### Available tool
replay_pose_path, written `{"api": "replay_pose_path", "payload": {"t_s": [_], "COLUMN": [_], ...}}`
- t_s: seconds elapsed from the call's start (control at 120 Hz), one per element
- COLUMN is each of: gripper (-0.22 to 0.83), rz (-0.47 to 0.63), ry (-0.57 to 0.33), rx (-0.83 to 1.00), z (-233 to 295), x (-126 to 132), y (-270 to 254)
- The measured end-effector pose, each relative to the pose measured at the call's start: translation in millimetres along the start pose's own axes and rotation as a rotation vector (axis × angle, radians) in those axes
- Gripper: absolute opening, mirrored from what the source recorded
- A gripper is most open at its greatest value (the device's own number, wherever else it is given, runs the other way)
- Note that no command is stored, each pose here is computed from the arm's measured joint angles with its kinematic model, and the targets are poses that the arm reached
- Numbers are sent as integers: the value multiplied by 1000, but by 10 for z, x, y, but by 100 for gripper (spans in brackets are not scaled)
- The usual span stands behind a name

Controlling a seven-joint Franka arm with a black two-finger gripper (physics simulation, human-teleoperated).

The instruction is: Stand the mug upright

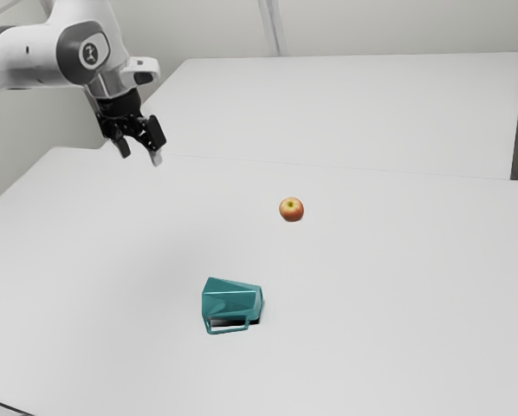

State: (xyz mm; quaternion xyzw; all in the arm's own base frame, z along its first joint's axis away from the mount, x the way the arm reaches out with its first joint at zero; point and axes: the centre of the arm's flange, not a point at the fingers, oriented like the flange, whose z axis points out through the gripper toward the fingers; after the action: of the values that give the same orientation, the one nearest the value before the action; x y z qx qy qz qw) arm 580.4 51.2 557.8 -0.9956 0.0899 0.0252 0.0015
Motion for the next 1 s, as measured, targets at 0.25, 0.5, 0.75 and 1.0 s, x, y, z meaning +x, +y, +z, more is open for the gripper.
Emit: {"api": "replay_pose_path", "payload": {"t_s": [0.25,0.5,0.75,1.0], "gripper": [62,62,62,62], "rz": [-36,-107,-156,-59], "ry": [65,301,581,765], "rx": [-27,-238,-503,-639], "z": [126,696,1466,2190], "x": [-341,-1147,-1839,-1935], "y": [-123,-563,-968,-834]}}
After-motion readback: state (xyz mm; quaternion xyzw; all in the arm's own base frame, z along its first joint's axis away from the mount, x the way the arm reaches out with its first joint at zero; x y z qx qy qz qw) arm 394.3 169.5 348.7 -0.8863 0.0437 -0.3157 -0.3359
